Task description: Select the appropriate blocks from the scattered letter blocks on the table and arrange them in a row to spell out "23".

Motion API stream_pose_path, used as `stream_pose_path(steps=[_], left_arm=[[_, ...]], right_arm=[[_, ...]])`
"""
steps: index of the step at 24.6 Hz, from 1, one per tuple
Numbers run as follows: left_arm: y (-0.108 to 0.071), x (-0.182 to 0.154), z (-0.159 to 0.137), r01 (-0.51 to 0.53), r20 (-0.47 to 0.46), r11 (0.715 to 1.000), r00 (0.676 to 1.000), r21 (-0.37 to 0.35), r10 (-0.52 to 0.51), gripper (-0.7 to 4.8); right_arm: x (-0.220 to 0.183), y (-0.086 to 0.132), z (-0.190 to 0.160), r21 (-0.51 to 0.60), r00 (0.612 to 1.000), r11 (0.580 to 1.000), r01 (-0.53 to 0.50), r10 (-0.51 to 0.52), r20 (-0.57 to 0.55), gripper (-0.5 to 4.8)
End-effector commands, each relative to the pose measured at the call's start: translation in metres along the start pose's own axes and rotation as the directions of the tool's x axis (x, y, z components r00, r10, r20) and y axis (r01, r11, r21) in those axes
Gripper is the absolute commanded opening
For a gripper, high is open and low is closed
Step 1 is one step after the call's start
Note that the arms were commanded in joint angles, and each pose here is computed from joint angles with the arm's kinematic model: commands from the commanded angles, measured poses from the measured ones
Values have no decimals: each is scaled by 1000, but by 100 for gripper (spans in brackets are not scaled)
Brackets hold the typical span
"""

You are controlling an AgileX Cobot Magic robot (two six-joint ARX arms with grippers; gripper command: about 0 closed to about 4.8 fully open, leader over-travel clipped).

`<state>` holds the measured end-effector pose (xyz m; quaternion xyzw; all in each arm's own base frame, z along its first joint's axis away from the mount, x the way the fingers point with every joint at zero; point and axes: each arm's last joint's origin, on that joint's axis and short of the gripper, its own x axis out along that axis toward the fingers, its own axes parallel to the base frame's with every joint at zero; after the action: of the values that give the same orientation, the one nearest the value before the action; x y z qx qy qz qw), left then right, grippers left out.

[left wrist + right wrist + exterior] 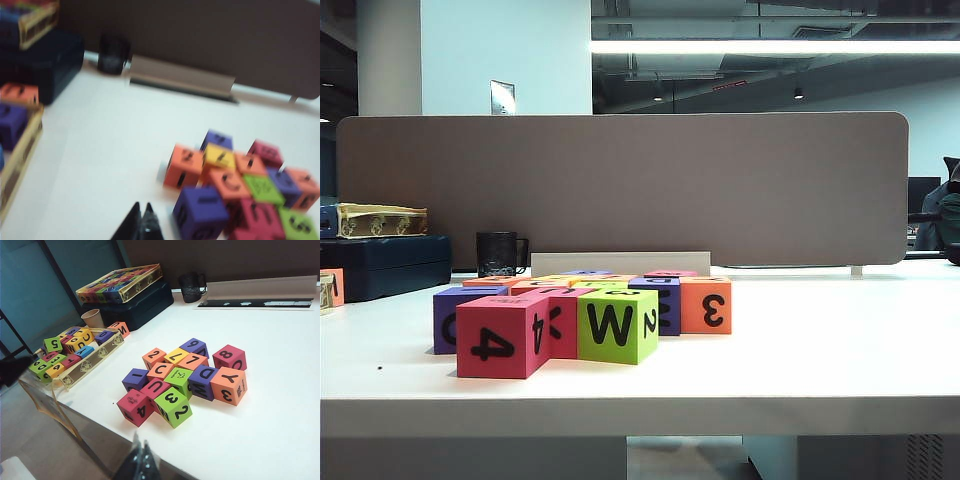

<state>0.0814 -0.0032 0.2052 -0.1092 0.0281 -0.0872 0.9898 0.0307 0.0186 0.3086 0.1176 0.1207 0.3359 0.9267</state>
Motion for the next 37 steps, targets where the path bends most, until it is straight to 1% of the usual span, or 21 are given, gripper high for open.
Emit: stream_pose_path(steps=[1,3,6,8,10,15,16,17,21,25,28,31,32,33,34,37], left_arm=[[-5,-5,16,27,34,1000,999,3,-27,-6],[-9,-7,27,56,34,998,998,7,-56,-6],[-13,-7,41,78,3,997,997,3,-78,-6],[-15,-1,53,95,-50,995,994,7,-94,-6],[-16,14,69,107,-147,994,984,31,-101,-6],[-16,37,88,112,-259,994,960,0,-108,-6],[-16,46,96,124,-307,992,944,-24,-125,-6],[-16,49,100,133,-325,991,936,-35,-137,-6],[-17,67,113,165,-368,984,912,-68,-179,-6],[-18,83,125,178,-393,981,899,-82,-196,-6],[-24,94,127,204,-428,975,876,-88,-222,-6],[-32,107,125,210,-475,976,854,-58,-212,-5],[-40,117,121,200,-506,979,842,-34,-190,-4],[-44,121,119,196,-519,980,836,-20,-177,2],[-51,131,114,178,-545,984,826,11,-143,50],[-59,148,106,154,-584,987,806,49,-97,57]], right_arm=[[0,1,2,-11,1000,1000,-7,7,11,-1],[0,1,2,-11,1000,1000,-7,7,10,-1],[0,1,2,-11,1000,1000,-6,7,11,-1],[0,1,2,-11,1000,1000,-6,7,11,-1],[0,1,2,-11,1000,1000,-6,7,11,-1],[0,1,2,-11,1000,1000,-6,7,11,-1],[0,1,2,-11,1000,1000,-7,7,10,-1],[-1,1,2,-11,1000,1000,-7,7,11,-1],[-1,1,2,-11,1000,1000,-6,6,11,-1],[0,1,2,-11,1000,1000,-5,6,11,-1],[0,1,2,-11,1000,1000,-5,5,11,-1],[0,1,2,-11,1000,1000,-5,5,11,-1],[0,1,2,-11,1000,1000,-5,5,11,-1],[0,1,2,-11,1000,1000,-5,5,11,-1],[0,1,2,-11,1000,1000,-5,5,11,-1],[0,1,2,-11,1000,1000,-5,5,12,-1]])
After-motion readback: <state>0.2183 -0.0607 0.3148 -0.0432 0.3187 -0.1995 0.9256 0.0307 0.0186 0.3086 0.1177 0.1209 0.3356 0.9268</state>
